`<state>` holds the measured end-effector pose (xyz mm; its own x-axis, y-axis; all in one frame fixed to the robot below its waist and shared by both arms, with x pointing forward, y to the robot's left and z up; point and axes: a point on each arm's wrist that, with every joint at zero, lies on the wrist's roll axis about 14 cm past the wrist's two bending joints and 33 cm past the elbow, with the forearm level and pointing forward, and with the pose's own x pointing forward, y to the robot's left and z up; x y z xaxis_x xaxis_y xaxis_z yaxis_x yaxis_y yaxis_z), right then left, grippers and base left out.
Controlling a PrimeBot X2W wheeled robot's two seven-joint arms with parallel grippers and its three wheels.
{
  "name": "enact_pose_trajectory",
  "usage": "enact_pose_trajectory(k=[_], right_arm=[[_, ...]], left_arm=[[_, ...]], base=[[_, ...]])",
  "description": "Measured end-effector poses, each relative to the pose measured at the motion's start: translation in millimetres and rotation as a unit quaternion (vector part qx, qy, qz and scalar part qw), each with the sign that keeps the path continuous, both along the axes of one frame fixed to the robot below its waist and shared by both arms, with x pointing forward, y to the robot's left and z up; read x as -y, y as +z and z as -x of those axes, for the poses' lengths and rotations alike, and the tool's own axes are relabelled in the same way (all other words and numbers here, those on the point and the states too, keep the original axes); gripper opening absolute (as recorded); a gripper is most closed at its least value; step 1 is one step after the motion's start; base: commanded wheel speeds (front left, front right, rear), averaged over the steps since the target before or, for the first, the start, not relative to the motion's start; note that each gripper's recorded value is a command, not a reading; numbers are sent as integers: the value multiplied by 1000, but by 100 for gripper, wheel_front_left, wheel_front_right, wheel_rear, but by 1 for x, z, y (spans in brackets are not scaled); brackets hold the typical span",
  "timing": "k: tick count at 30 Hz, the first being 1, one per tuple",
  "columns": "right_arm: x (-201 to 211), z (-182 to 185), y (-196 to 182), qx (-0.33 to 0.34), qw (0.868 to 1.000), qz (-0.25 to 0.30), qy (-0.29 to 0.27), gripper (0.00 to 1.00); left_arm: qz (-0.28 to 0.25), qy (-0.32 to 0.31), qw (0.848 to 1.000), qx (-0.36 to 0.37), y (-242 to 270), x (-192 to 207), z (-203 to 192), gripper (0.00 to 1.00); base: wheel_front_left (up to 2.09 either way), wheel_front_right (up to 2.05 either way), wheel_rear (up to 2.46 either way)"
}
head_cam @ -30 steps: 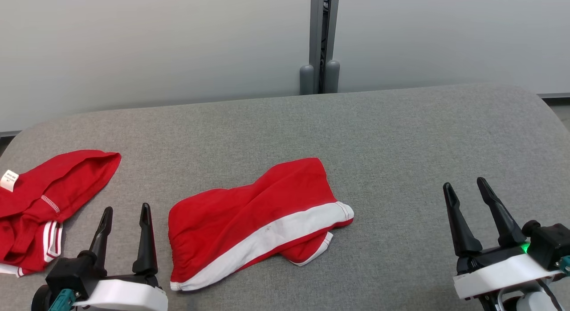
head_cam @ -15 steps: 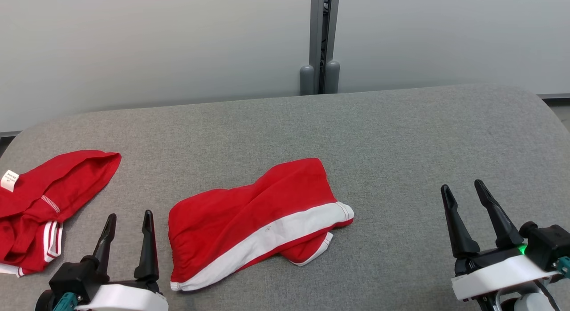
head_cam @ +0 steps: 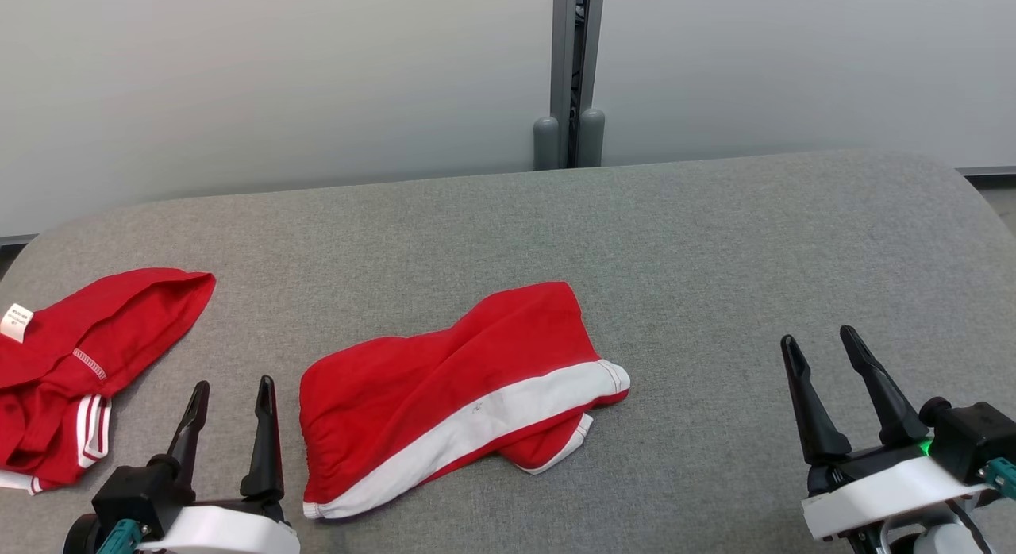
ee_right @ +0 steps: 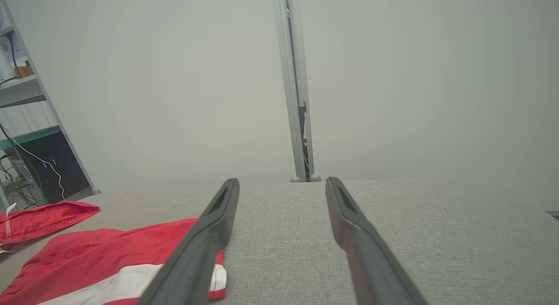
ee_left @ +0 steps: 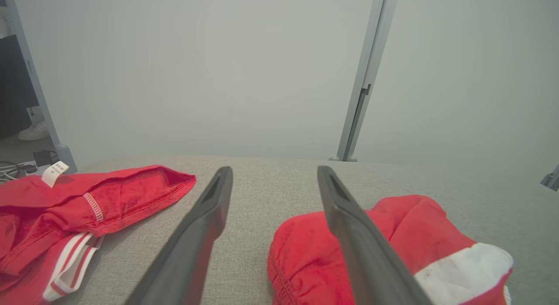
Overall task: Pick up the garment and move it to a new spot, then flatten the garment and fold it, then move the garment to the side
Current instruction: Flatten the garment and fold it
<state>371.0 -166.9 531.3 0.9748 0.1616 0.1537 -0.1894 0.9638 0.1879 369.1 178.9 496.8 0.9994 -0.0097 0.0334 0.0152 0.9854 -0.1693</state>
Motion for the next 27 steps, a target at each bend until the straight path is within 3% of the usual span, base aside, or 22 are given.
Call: enact_pose_trajectory(k=[16,27], right_arm=[[-1,0,-2,-4,1000,0,2,100],[-26,-9,-45,-94,994,-6,57,100]], left_arm=[[2,-2,1000,-11,-8,-1,1,100],[13,3,996,-85,-37,-7,10,100]], base=[[0,0,0],[0,0,0]])
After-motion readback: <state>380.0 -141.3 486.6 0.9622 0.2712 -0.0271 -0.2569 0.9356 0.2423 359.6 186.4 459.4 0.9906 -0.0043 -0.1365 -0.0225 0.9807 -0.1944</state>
